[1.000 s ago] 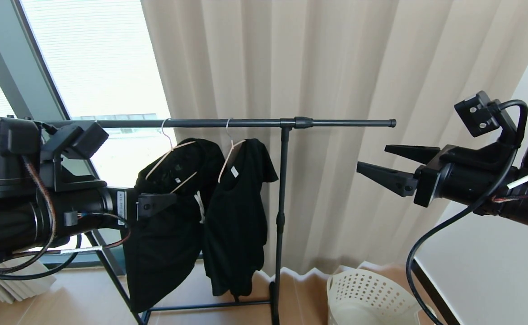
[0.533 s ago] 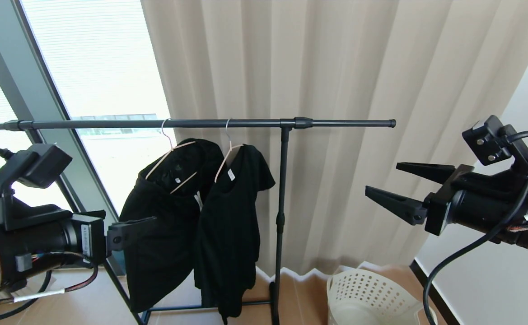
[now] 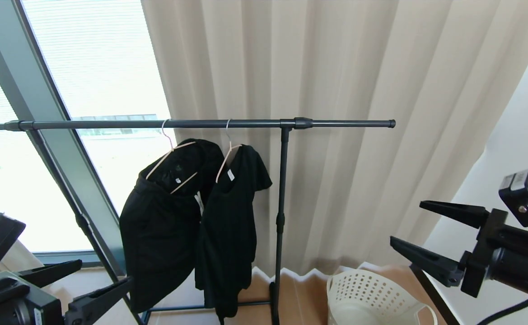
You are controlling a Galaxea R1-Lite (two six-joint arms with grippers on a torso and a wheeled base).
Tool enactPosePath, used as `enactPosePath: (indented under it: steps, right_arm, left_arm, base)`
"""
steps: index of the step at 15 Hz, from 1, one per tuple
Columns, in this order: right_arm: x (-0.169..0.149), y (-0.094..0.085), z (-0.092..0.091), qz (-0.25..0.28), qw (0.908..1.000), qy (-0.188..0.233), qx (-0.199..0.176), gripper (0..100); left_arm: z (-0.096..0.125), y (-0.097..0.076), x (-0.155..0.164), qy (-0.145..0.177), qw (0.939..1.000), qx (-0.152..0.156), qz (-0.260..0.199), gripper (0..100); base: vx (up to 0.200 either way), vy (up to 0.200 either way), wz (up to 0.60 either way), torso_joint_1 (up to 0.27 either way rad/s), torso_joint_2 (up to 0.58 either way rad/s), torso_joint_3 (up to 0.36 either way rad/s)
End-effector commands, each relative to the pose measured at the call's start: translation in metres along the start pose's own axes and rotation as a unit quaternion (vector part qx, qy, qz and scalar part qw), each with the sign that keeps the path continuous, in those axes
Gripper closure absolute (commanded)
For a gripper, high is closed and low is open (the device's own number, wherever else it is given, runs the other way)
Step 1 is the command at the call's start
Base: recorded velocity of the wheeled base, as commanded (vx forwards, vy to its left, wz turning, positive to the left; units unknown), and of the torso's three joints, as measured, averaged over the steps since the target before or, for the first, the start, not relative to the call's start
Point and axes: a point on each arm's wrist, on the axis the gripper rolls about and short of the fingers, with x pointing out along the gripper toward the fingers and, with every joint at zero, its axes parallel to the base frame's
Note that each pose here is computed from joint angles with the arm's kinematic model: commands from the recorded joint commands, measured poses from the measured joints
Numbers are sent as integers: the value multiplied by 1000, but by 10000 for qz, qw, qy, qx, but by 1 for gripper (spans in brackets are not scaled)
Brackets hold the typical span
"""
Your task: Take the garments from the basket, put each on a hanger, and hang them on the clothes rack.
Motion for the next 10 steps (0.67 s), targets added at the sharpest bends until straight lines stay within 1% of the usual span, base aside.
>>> enactPosePath:
  steps: [1,3,4,5,7,8,9,10]
  right_arm:
    - [-24,8,-11,-25,9999,-120,-69,0]
    - [-42,15,-27,-108,9999,-103,-70,0]
    - [-45,16,-31,-166,9998,-80,-65,0]
    - [-54,19,-41,-218,9997,-58,-69,0]
    - [-78,30,-64,-245,9994,-196,-121,0]
    - [-87,33,-69,-267,9991,-298,-148,0]
    - [-89,33,-69,-271,9990,-327,-156,0]
    - [-98,36,-75,-292,9990,-317,-152,0]
  left_arm:
    - [-20,-1,-15,-131,9998,68,-159,0]
    - [-40,1,-23,-150,9997,73,-189,0]
    - [-44,1,-25,-173,9996,73,-191,0]
    - [-50,2,-29,-243,9995,70,-191,0]
    - [-64,4,-35,-357,9991,71,-203,0]
    - [-71,4,-37,-357,9991,71,-203,0]
    - [-73,5,-37,-350,9992,71,-202,0]
    - [-81,5,-38,-357,9991,71,-203,0]
  base:
    - [0,0,0,0,0,0]
    - [0,0,0,0,0,0]
    - [0,0,0,0,0,0]
    - [0,0,0,0,0,0]
    - [0,0,0,0,0,0]
    - [0,0,0,0,0,0]
    - [0,0,0,0,0,0]
    - [0,0,0,0,0,0]
